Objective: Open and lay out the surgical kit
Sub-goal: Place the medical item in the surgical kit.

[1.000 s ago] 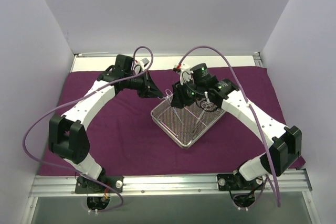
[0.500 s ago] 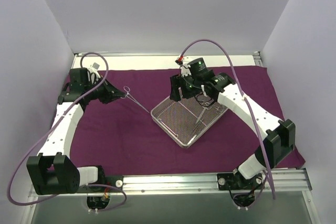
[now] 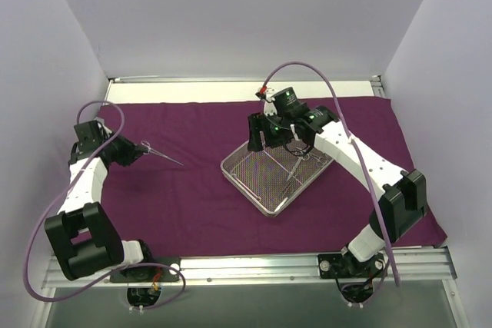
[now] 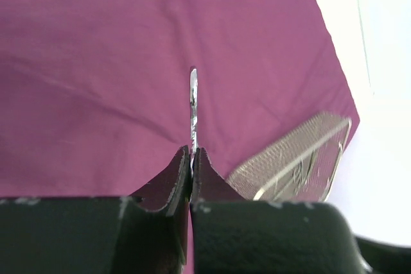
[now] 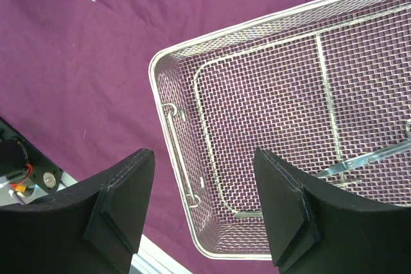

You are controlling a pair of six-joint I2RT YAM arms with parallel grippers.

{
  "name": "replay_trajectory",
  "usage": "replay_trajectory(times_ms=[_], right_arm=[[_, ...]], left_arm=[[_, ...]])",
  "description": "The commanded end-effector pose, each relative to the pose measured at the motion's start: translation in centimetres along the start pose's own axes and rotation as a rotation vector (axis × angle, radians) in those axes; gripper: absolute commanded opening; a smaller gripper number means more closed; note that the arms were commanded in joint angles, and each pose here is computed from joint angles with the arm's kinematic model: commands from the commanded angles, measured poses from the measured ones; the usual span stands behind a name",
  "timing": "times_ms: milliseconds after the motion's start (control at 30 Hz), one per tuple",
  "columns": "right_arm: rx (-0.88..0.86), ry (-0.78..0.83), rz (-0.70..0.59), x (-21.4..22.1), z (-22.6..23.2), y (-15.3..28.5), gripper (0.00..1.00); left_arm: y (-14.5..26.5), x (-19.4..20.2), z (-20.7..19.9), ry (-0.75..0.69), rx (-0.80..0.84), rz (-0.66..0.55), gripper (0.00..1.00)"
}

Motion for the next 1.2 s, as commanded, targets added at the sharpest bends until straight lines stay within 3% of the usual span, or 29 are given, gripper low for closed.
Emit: replay_trajectory(times_ms=[0,133,500,733,867,1167], right_arm=[[-0.009,-0.033,0.076,1.0,-0.5,-1.2,0.63],[-0.020,-0.034,0.104,1.3,-0.6,-1.8,0.63],[-0.003,-0.023,0.137,1.7,-1.8,-2.3,0.63],[-0.004,-0.034,0.141,1.5,-2.3,-2.4,0.62],[-0.005,-0.040,0.138,1.4,-2.6,-2.4,0.62],[-0.002,-0.052,0.134,1.3,-3.0,-2.5,0.62]], left_arm=[[-0.6,-2.0,0.7,0.029,0.068,-0.129,0.02],[-1.9,-2.4,1.6,0.060,0.101,-0.183,0.02],[-6.5,-4.5,3.1,0.148,0.137,-0.196,0.02],[-8.6,-5.6,5.1,0.167,0.129,-0.140,0.02],[-9.5,-5.7,5.7,0.151,0.096,-0.107,0.09],[-11.2,-4.2,8.3,0.166,-0.021,0.024,0.14]])
Point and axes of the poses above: each gripper's point midway between its finger pads, its own y axis back along the fingers, its own z axis along the line the jaws close on, x = y × z, the point moved 8 cm from there along y, back along the fingers, and after that the axes turned 9 degrees about -y, right-handed, at the moved point
